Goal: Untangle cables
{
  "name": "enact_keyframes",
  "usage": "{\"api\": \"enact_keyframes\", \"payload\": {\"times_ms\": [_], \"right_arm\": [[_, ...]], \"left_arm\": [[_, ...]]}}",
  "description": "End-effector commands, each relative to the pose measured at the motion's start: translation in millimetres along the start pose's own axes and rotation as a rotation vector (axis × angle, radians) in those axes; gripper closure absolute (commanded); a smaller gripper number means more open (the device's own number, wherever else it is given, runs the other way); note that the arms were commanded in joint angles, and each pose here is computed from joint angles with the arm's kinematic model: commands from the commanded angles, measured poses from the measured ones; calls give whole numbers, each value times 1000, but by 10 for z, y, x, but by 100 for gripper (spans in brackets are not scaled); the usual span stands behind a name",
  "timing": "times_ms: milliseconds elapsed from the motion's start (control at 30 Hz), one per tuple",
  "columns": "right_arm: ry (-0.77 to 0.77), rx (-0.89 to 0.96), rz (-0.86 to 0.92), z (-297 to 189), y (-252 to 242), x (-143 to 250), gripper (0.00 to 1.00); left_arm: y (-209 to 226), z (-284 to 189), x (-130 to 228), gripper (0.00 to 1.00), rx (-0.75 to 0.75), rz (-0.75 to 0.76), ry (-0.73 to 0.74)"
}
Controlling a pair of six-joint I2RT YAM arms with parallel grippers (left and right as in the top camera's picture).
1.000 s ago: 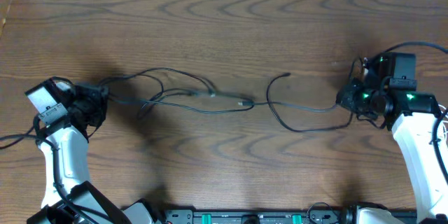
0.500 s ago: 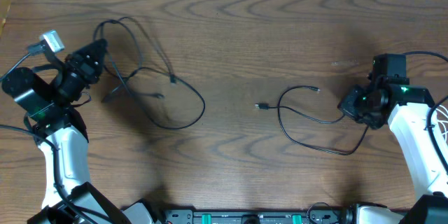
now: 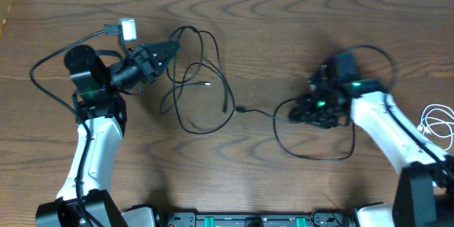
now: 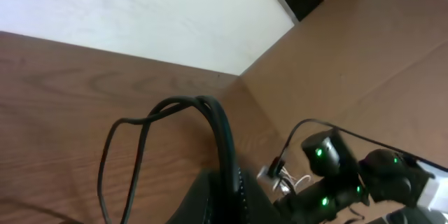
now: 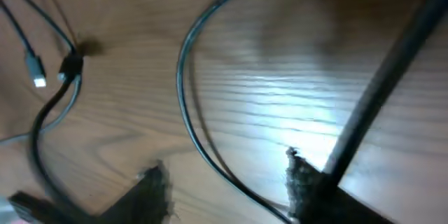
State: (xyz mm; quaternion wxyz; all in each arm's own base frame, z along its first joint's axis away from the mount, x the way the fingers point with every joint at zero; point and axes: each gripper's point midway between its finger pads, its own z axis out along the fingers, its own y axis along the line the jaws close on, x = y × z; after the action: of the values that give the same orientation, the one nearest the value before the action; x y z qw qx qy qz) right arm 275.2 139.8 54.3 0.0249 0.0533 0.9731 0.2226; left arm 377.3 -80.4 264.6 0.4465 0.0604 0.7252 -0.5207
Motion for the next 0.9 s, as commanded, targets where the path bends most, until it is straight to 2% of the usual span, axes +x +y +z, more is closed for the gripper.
{"api": "enact_keyframes", "payload": {"times_ms": [0, 67, 133, 200, 433, 700, 800, 867], "right_arm": [[18, 29, -62, 148, 45, 32, 34], [37, 49, -62, 218, 35, 70, 20], [74, 61, -28, 276, 14, 144, 13], [110, 77, -20, 325, -18, 216, 1], [151, 108, 16, 179, -31, 337, 1], [7, 310, 183, -341, -223, 306, 1], [-73, 332, 232, -547, -244, 303, 1], [-108, 380, 350, -685, -336, 400, 1]], "left_arm": [[1, -3, -82, 92, -25, 18, -30], [6, -5, -78, 92, -26, 13, -28], [10, -5, -70, 92, -27, 8, -26], [24, -5, -55, 92, -31, -4, -22], [30, -5, -47, 92, -33, -10, -20], [32, -5, -46, 92, -33, -10, -20], [32, -5, -46, 92, -33, -10, -20], [32, -5, -46, 92, -33, -11, -20]]}}
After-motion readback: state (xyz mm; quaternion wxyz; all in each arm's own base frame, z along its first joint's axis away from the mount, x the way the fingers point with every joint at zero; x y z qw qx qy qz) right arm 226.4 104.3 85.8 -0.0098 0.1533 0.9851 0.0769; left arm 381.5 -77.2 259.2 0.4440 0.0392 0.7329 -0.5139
